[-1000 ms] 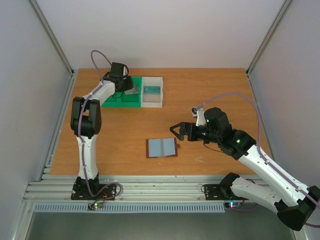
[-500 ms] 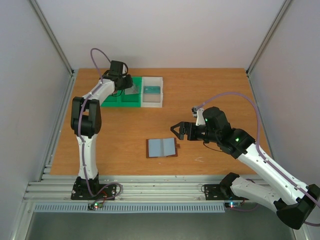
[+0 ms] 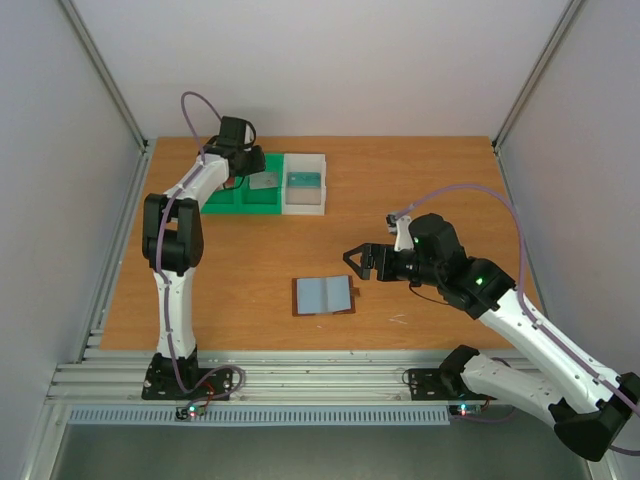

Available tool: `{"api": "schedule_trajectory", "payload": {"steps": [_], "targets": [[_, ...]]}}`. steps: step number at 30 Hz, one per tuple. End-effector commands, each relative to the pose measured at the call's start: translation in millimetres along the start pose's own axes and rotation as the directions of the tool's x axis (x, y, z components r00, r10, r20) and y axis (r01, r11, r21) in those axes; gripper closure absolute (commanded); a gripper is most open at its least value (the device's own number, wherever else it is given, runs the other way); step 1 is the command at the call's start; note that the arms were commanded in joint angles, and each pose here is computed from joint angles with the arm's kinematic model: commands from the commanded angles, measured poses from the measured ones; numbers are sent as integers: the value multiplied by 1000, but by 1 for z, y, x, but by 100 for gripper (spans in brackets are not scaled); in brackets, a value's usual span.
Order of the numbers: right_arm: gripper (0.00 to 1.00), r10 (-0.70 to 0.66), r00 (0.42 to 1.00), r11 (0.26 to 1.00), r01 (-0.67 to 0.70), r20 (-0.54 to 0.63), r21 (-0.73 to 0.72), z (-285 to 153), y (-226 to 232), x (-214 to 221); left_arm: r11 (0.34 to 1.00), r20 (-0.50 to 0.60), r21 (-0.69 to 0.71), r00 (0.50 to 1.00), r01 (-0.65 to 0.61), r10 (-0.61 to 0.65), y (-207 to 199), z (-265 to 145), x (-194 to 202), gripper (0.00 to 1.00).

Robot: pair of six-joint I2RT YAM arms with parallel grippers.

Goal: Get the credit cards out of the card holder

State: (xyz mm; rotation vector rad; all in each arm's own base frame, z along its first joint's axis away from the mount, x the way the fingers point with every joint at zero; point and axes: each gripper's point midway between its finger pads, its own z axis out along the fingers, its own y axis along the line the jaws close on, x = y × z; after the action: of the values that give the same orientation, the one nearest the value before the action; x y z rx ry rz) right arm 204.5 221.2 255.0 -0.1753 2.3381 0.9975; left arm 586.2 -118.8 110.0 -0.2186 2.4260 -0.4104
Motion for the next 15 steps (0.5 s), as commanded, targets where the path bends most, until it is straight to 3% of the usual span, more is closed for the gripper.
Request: {"api": "schedule_trajectory", "payload": {"steps": [1, 11, 15], "targets": [[1, -24, 998, 1000, 25, 54, -16, -15, 9, -11, 1000, 24, 19, 1000, -13, 13, -7, -16, -16, 65], [1, -14, 999, 999, 12, 46, 38, -17, 1, -10, 999, -45, 35, 999, 1, 0, -18, -58, -11, 55], [2, 3, 1000, 993, -6, 30, 118, -17, -11, -10, 997, -96, 61, 995, 44, -38, -19, -77, 15, 55]]}}
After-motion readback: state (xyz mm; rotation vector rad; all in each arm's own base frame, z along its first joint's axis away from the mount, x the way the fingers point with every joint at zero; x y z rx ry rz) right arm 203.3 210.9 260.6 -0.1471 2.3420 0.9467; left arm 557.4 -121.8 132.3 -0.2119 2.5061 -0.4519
